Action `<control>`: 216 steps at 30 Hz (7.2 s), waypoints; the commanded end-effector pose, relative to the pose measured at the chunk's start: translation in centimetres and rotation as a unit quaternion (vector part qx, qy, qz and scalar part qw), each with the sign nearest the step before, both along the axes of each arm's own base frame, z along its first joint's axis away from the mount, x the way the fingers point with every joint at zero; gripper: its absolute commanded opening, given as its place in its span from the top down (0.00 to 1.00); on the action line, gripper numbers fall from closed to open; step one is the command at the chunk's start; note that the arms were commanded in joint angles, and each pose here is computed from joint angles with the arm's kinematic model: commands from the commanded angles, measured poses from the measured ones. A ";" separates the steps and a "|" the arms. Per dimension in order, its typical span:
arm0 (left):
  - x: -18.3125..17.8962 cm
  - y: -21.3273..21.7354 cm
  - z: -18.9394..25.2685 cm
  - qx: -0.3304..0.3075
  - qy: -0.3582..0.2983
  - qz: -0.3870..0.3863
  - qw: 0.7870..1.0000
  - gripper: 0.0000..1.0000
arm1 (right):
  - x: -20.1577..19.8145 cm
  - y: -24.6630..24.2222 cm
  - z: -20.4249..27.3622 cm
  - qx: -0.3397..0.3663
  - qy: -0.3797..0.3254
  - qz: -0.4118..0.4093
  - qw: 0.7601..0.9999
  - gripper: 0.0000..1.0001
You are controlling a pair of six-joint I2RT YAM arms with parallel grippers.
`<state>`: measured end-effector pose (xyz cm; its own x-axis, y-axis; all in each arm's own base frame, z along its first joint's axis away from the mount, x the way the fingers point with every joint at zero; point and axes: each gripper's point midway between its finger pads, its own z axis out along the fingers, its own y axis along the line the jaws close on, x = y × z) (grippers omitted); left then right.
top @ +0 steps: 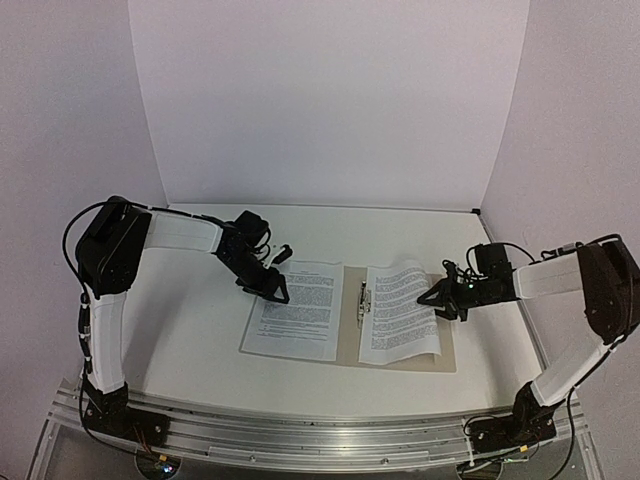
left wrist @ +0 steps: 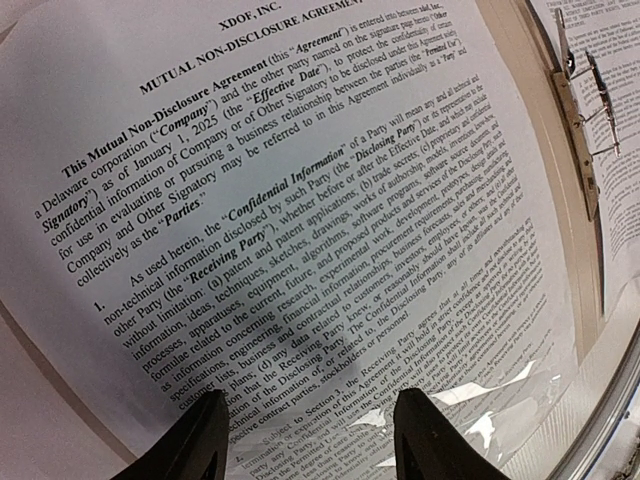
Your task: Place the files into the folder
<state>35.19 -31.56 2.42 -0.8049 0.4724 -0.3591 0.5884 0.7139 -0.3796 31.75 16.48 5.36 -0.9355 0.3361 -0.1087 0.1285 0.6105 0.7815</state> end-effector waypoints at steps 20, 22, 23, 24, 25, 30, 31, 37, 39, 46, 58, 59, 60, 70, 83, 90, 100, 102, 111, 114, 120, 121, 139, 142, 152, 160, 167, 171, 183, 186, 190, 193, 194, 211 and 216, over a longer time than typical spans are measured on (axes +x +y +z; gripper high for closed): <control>-1.7 1.0 -1.8 0.023 0.035 0.005 0.999 0.43 | 0.9 -1.3 -1.5 -0.163 0.017 0.014 0.986 0.40; -1.7 1.0 -1.8 0.022 0.035 0.004 0.999 0.43 | 0.9 -1.4 -1.5 -0.179 0.018 0.016 0.983 0.39; -1.7 1.0 -1.8 0.022 0.035 0.004 0.999 0.43 | 0.9 -1.6 -1.4 -0.190 0.018 0.014 0.982 0.38; -1.7 1.0 -1.9 0.023 0.036 0.004 0.999 0.43 | 1.0 -1.8 -1.3 -0.200 0.017 0.011 0.980 0.37; -1.8 1.1 -1.9 0.023 0.036 0.004 0.999 0.43 | 1.2 -2.0 -1.1 -0.210 0.013 0.006 0.978 0.34; -1.8 1.0 -1.9 0.022 0.037 0.003 0.999 0.43 | 1.9 -1.7 -0.2 -0.242 0.000 0.007 0.970 0.30; -1.8 1.0 -1.9 0.022 0.037 0.003 0.999 0.43 | 2.0 -1.7 -0.2 -0.248 0.000 0.007 0.969 0.30; -1.8 1.1 -1.8 0.022 0.036 0.003 0.999 0.43 | 2.0 -2.1 0.0 -0.280 0.000 0.004 0.960 0.16; -1.9 1.0 -1.8 0.021 0.036 0.002 0.999 0.43 | 2.2 -2.2 0.4 -0.290 -0.002 0.003 0.957 0.15; -1.7 1.0 -1.6 0.020 0.033 0.002 0.999 0.43 | 3.0 -3.6 2.2 -0.330 -0.010 -0.031 0.943 0.17; -1.7 0.9 -0.8 0.014 0.027 0.000 1.000 0.43 | -0.4 -7.3 -1.5 -0.392 0.061 -0.087 0.914 0.67; -1.7 0.9 -0.9 0.014 0.028 0.000 1.000 0.43 | -0.7 -7.5 -1.4 -0.394 0.063 -0.092 0.913 0.71; -1.8 0.9 -0.9 0.014 0.029 0.000 0.999 0.43 | -1.0 -7.8 -1.5 -0.396 0.066 -0.094 0.911 0.74; -1.8 0.9 -1.0 0.015 0.030 0.000 0.999 0.43 | -4.7 -8.4 -4.4 -0.411 0.119 -0.075 0.901 1.00; -1.7 0.9 -1.0 0.016 0.029 0.000 0.999 0.43 | -5.3 -7.1 -4.8 -0.411 0.126 -0.060 0.901 1.00; -1.6 0.9 -1.1 0.016 0.029 0.000 0.999 0.43 | -5.6 -7.3 -4.0 -0.416 0.125 -0.063 0.898 1.00; -1.6 0.9 -1.0 0.016 0.028 -0.001 0.999 0.43 | -4.1 -7.9 -2.8 -0.446 0.098 -0.059 0.887 1.00; -1.6 0.9 -0.9 0.016 0.027 -0.001 1.000 0.43 | -3.4 -8.2 -2.2 -0.457 0.089 -0.061 0.883 1.00; -0.8 0.4 2.1 0.004 -0.002 -0.016 1.000 0.43 | 1.4 -4.5 3.3 -0.402 0.007 -0.042 0.915 0.90; -0.4 -0.2 4.4 -0.008 -0.025 -0.039 0.999 0.43 | 2.5 -1.3 4.7 -0.360 -0.024 -0.009 0.933 0.82; 1.3 -2.1 9.9 -0.051 -0.099 -0.096 0.989 0.44 | 3.1 5.6 6.1 -0.201 -0.060 0.033 0.977 0.78; 1.6 -2.7 10.6 -0.065 -0.107 -0.103 0.987 0.44 | 3.3 6.6 6.4 -0.179 -0.069 0.035 0.981 0.78; 5.5 -10.7 9.1 -0.181 -0.053 -0.069 0.980 0.44 | 5.1 15.8 1.7 -0.104 -0.060 0.099 0.988 1.00; 5.1 -10.6 8.8 -0.182 -0.048 -0.070 0.980 0.44 | 5.5 15.8 2.3 -0.106 -0.069 0.096 0.987 1.00; 4.6 -10.4 8.4 -0.181 -0.044 -0.079 0.979 0.44 | 6.3 13.4 -0.8 -0.167 -0.043 0.066 0.983 1.00; 4.6 -10.4 8.4 -0.179 -0.047 -0.084 0.979 0.43 | 6.7 11.8 1.0 -0.186 -0.060 0.051 0.979 1.00; 4.6 -10.8 8.4 -0.181 -0.048 -0.086 0.979 0.43 | 5.9 11.1 -0.8 -0.190 -0.032 0.053 0.980 1.00; 4.7 -10.8 8.4 -0.181 -0.049 -0.087 0.978 0.43 | 5.9 11.6 -1.2 -0.181 -0.025 0.062 0.981 1.00; 4.5 -10.8 8.4 -0.179 -0.049 -0.087 0.979 0.43 | 5.7 12.3 -1.0 -0.176 -0.031 0.079 0.981 1.00; 4.6 -10.8 8.4 -0.179 -0.050 -0.086 0.979 0.43 | 4.7 12.2 -1.9 -0.179 -0.016 0.083 0.980 1.00; 4.6 -10.8 8.4 -0.180 -0.050 -0.087 0.979 0.43 | 3.8 12.4 -2.1 -0.177 -0.010 0.091 0.980 1.00; 4.6 -10.8 8.4 -0.180 -0.050 -0.087 0.979 0.43 | 3.2 12.1 -2.4 -0.179 -0.003 0.090 0.980 1.00; 4.6 -10.8 8.4 -0.179 -0.050 -0.087 0.979 0.43 | 3.0 12.0 -2.6 -0.180 0.000 0.089 0.980 1.00; 3.8 -11.5 8.2 -0.180 -0.053 -0.103 0.977 0.43 | 0.0 12.5 -2.6 -0.179 0.013 0.109 0.978 1.00; 1.9 -14.0 8.1 -0.213 -0.033 -0.133 0.967 0.42 | 0.7 13.2 -1.8 -0.173 0.000 0.115 0.978 1.00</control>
<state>38.75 -42.59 8.92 -0.6918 0.4539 -0.5616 0.7221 0.4362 -0.5370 33.22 29.36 2.94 -0.9760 0.0840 -0.2009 -0.0348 0.8506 0.5247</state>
